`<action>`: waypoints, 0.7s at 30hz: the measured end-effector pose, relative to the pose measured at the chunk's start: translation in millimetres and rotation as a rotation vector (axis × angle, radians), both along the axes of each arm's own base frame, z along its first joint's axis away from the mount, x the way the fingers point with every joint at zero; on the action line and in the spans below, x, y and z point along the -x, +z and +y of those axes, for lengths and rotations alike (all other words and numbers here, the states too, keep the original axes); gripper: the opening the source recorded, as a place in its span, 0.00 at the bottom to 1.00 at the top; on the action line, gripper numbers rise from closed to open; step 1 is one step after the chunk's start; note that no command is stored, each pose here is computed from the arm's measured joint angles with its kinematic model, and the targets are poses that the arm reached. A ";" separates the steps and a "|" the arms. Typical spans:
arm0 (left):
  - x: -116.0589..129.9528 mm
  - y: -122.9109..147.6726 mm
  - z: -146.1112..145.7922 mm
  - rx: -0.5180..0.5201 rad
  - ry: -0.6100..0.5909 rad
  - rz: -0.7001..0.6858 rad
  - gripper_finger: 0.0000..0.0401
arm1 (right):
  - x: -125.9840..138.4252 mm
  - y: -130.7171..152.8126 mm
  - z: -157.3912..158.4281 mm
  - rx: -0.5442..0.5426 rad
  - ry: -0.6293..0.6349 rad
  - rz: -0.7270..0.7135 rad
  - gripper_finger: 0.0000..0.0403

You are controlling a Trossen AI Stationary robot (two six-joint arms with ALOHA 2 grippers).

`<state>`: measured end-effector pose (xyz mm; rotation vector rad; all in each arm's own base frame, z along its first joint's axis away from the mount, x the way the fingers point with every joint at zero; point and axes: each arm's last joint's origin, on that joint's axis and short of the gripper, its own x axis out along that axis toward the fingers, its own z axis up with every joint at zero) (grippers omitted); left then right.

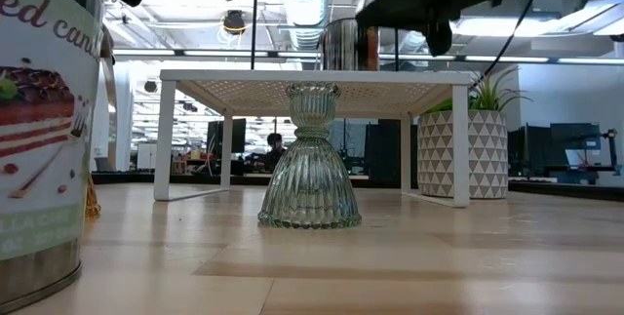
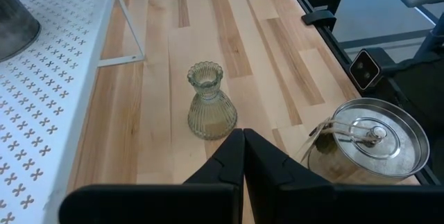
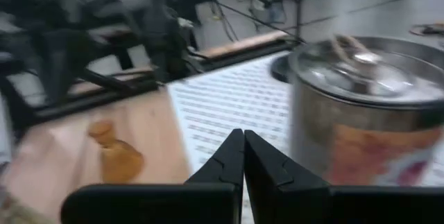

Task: Pick & Place candle stick holders
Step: Put the orange scented candle on the shelf

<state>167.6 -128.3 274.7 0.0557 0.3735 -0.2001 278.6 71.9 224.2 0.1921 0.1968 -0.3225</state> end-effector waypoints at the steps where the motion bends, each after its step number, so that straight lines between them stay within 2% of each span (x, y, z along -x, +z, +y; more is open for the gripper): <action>1: 0.0 0.0 0.0 0.000 0.000 0.000 0.01 | 0.4 0.9 2.6 -0.003 0.009 -0.009 0.00; 7: 0.0 0.0 -0.1 0.000 0.000 0.000 0.01 | -5.7 -10.9 11.1 0.000 0.025 0.017 0.00; 11: 0.0 0.1 -0.1 0.000 0.000 -0.001 0.01 | -26.8 -25.1 15.1 0.003 0.009 0.037 0.00; 17: 0.0 0.2 -0.1 0.000 0.000 -0.001 0.01 | -50.2 -27.7 18.1 0.063 -0.066 0.043 0.00; 21: 0.0 0.2 -0.1 0.000 0.000 -0.001 0.01 | -52.0 -25.2 16.2 0.085 -0.147 0.038 0.00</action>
